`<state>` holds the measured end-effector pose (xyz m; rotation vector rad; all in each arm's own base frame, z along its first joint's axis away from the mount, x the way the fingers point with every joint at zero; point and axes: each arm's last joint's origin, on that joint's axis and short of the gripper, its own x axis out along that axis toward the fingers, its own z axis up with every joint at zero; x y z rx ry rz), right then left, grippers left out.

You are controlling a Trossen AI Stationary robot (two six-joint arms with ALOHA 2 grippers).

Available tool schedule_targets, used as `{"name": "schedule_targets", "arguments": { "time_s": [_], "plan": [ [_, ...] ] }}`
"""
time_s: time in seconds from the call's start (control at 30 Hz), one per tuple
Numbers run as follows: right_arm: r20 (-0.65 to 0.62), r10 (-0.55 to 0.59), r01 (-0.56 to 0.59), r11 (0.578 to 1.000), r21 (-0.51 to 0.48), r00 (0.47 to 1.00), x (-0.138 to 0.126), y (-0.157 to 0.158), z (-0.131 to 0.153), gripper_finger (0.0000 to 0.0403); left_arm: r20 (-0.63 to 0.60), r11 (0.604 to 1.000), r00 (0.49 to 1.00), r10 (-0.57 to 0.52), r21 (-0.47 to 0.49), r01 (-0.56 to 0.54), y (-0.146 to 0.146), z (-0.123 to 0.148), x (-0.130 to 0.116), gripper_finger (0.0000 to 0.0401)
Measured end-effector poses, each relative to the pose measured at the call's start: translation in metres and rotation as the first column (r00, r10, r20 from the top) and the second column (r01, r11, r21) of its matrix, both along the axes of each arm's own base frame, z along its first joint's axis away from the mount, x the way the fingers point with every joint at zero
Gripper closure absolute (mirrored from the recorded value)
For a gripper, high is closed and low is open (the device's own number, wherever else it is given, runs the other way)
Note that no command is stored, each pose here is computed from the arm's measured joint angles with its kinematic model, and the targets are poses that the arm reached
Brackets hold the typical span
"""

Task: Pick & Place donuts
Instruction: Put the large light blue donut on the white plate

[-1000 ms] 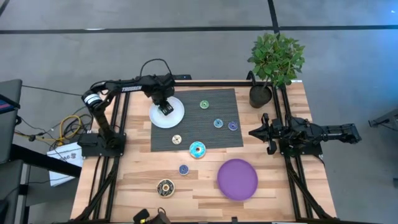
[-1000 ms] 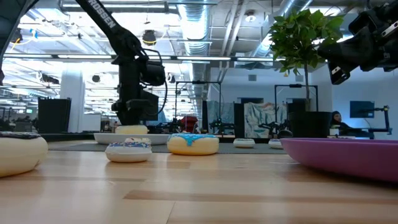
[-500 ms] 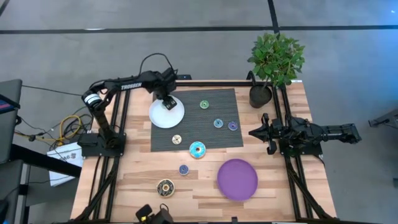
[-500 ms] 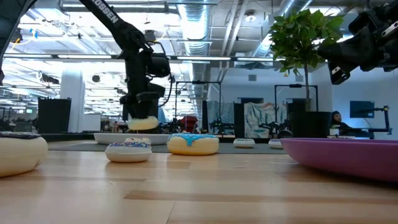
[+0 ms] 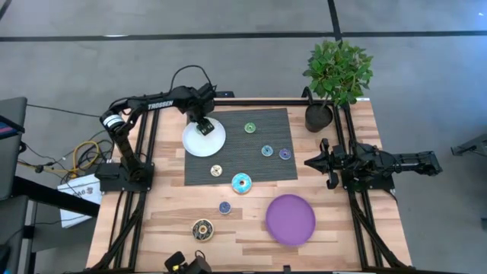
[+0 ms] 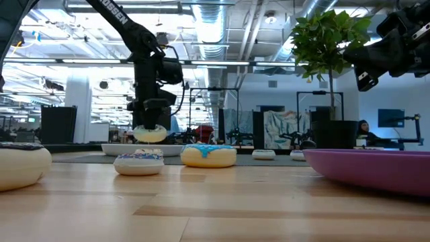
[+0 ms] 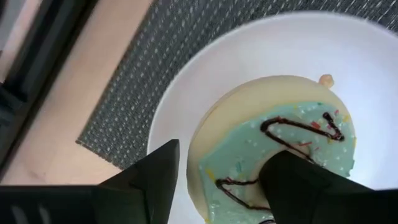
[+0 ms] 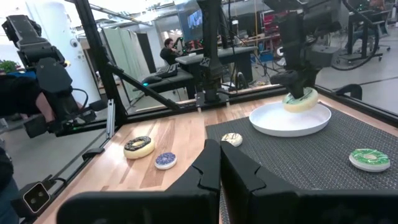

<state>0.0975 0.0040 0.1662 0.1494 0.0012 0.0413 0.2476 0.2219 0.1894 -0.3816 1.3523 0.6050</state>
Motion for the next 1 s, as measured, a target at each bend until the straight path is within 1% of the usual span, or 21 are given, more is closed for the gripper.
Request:
{"name": "schedule_targets", "arguments": {
  "time_s": [0.13, 0.27, 0.57, 0.63, 0.67, 0.77, 0.87, 0.93, 1.0],
  "plan": [
    [0.000, 0.000, 0.000, 1.000, 0.000, 1.000, 0.0000, 0.0000, 0.0000, 0.0403, -0.002, 1.000, 1.000, 0.017, -0.025, -0.017, -0.0023, -0.0050, -0.0025, 0.0193],
    [0.000, 0.000, 0.000, 1.000, 0.000, 1.000, 0.0000, 0.0000, 0.0000, 0.0403, -0.001, 0.999, 1.000, 0.023, -0.036, -0.023, -0.0034, -0.0074, -0.0035, 0.0176],
    [0.000, 0.000, 0.000, 1.000, 0.000, 1.000, 0.0000, 0.0000, 0.0000, 0.0403, -0.027, 0.999, 0.999, 0.031, -0.008, -0.031, -0.0026, -0.0074, -0.0045, 0.0129],
    [0.000, 0.000, 0.000, 1.000, 0.000, 1.000, 0.0000, 0.0000, 0.0000, 0.0403, -0.044, 0.999, 0.998, 0.046, 0.013, -0.046, -0.0020, -0.0073, -0.0050, 0.0125],
    [0.000, 0.000, 0.000, 1.000, 0.000, 1.000, 0.0000, 0.0000, 0.0000, 0.0403, -0.042, 0.999, 0.998, 0.047, 0.009, -0.047, -0.0022, -0.0074, -0.0051, 0.0124],
    [0.000, 0.000, 0.000, 1.000, 0.000, 1.000, 0.0000, 0.0000, 0.0000, 0.0403, -0.020, 0.999, 1.000, -0.002, -0.046, 0.001, -0.0045, -0.0078, -0.0050, 0.0124],
    [0.000, 0.000, 0.000, 1.000, 0.000, 1.000, 0.0000, 0.0000, 0.0000, 0.0403, -0.038, 1.000, 0.999, 0.017, -0.021, -0.018, -0.0041, -0.0078, -0.0052, 0.0124],
    [0.000, 0.000, 0.000, 1.000, 0.000, 1.000, 0.0000, 0.0000, 0.0001, 0.0403, -0.023, 0.999, 1.000, -0.006, -0.040, 0.005, -0.0043, -0.0078, -0.0050, 0.0124],
    [0.000, 0.000, 0.000, 1.000, 0.000, 1.000, 0.0000, 0.0000, 0.0001, 0.0403, -0.040, 1.000, 0.999, -0.003, -0.022, 0.002, -0.0039, -0.0078, -0.0054, 0.0124]
  ]
}}
